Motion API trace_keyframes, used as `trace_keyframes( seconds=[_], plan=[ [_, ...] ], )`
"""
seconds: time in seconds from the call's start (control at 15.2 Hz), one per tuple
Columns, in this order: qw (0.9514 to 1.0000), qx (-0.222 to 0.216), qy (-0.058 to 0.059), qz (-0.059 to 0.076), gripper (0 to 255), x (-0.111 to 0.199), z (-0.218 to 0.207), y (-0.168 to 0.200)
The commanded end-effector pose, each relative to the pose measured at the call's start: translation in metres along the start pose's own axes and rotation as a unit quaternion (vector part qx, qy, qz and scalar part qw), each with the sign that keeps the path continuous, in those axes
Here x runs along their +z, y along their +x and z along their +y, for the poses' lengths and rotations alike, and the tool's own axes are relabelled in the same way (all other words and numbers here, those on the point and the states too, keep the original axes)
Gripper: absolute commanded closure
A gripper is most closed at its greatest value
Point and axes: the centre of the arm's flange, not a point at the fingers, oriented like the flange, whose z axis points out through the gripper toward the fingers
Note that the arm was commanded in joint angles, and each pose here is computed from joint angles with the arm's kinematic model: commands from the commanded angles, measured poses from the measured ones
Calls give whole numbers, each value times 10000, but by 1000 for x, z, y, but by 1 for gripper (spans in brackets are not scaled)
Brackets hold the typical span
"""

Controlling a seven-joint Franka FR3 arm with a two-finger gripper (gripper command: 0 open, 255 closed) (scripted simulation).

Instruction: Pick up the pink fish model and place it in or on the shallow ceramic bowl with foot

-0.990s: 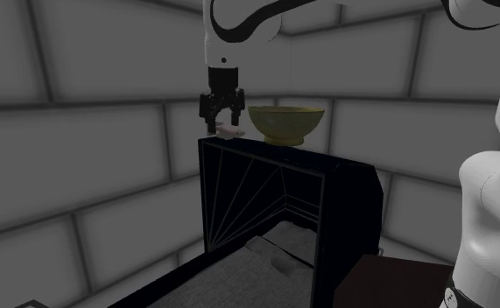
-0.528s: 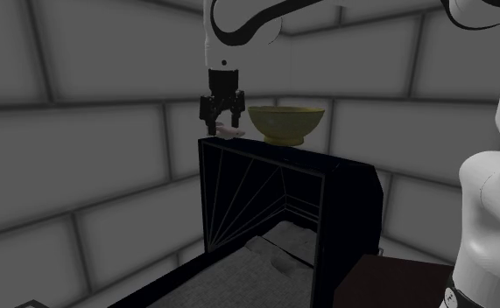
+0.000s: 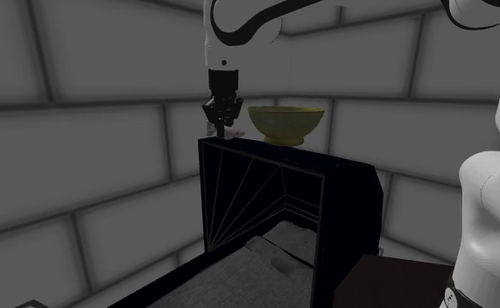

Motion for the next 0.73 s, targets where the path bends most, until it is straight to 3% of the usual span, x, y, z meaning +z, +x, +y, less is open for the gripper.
trace_keyframes(
  seconds=[0.0,0.66],
  plan=[
    [10000,0,0,-1,255,0,0,0],
    [10000,0,0,-1,255,-42,4,5]
  ],
)
